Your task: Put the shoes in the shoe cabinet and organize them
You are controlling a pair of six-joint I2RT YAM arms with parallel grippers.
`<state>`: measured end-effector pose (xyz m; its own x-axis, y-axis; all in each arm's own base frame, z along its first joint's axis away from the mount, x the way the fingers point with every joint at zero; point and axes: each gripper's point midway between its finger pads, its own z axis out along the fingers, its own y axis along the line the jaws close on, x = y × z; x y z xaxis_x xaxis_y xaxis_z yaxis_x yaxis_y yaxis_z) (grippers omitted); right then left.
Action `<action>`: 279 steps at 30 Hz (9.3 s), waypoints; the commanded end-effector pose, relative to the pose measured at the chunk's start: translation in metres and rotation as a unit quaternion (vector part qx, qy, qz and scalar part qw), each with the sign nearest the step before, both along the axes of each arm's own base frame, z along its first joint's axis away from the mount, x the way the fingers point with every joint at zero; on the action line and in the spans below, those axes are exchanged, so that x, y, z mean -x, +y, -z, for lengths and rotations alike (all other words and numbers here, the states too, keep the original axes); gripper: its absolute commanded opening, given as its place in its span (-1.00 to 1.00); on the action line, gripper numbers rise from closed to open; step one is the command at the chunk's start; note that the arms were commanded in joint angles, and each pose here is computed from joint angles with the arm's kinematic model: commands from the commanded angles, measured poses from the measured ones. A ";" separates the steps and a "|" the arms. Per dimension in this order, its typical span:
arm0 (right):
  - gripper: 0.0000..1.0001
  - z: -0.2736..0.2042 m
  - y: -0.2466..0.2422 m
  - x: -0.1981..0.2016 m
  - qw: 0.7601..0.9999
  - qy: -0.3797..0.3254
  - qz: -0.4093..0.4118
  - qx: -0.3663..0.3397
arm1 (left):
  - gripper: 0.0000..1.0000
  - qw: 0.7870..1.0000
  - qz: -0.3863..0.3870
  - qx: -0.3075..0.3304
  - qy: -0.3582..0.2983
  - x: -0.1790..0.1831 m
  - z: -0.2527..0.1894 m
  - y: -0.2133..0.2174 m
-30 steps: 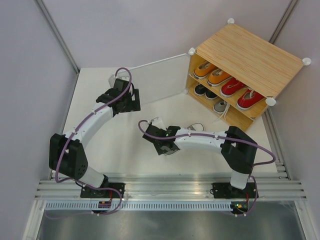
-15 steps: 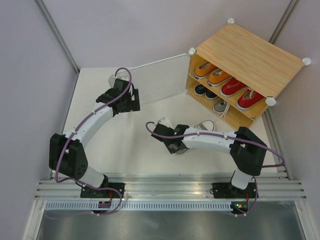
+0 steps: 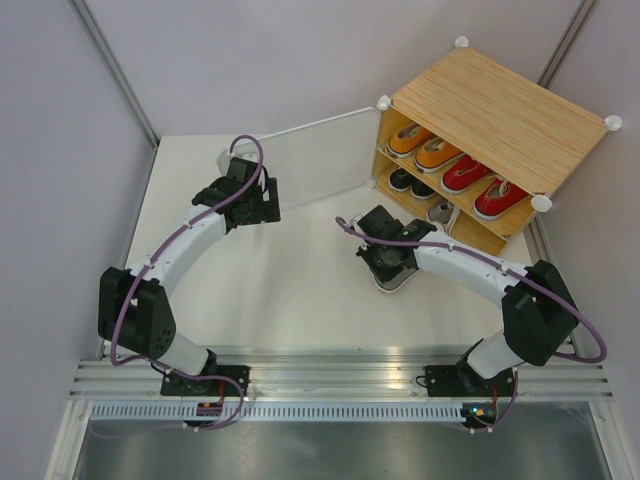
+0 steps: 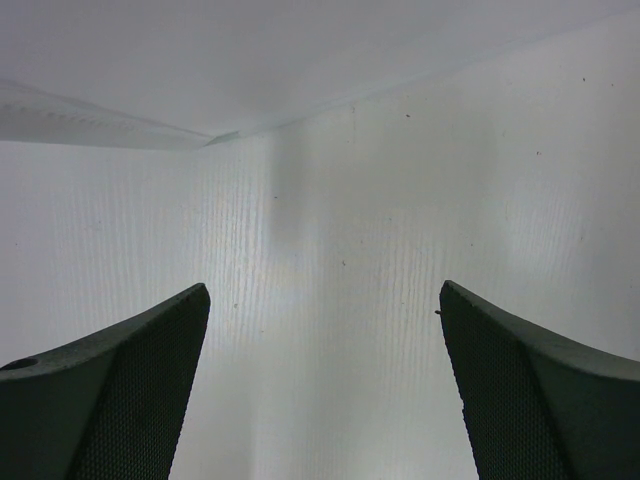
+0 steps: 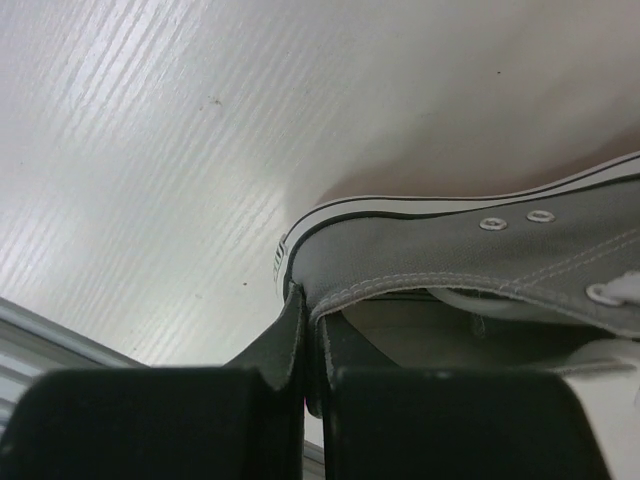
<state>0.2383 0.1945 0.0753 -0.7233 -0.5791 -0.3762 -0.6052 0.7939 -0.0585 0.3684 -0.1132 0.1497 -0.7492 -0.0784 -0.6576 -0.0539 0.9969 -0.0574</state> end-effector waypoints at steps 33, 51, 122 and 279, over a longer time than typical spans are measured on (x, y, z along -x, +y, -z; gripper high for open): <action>-0.99 -0.056 -0.052 -0.005 0.995 0.028 0.014 -0.095 | 0.96 1.000 0.002 0.002 -0.022 -0.001 -0.018 0.003; -0.99 -0.042 -0.062 -0.041 0.996 0.013 -0.007 -0.088 | 0.96 1.000 0.003 0.005 -0.019 -0.001 -0.016 0.001; 0.07 -0.037 -0.133 -0.066 0.718 -0.321 0.594 -0.171 | 0.96 0.999 0.010 0.028 -0.022 0.003 -0.023 -0.005; 0.06 -0.152 -0.025 -0.308 0.848 -0.440 0.227 -0.189 | 0.96 0.997 0.016 0.068 -0.023 0.006 -0.030 -0.017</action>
<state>0.5313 0.1774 0.1979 -0.2706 -0.0359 -0.9620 -0.1561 0.9877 0.0071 0.3594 -0.1299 0.1729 -0.7331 -0.1096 -0.6713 0.0038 0.9862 -0.1653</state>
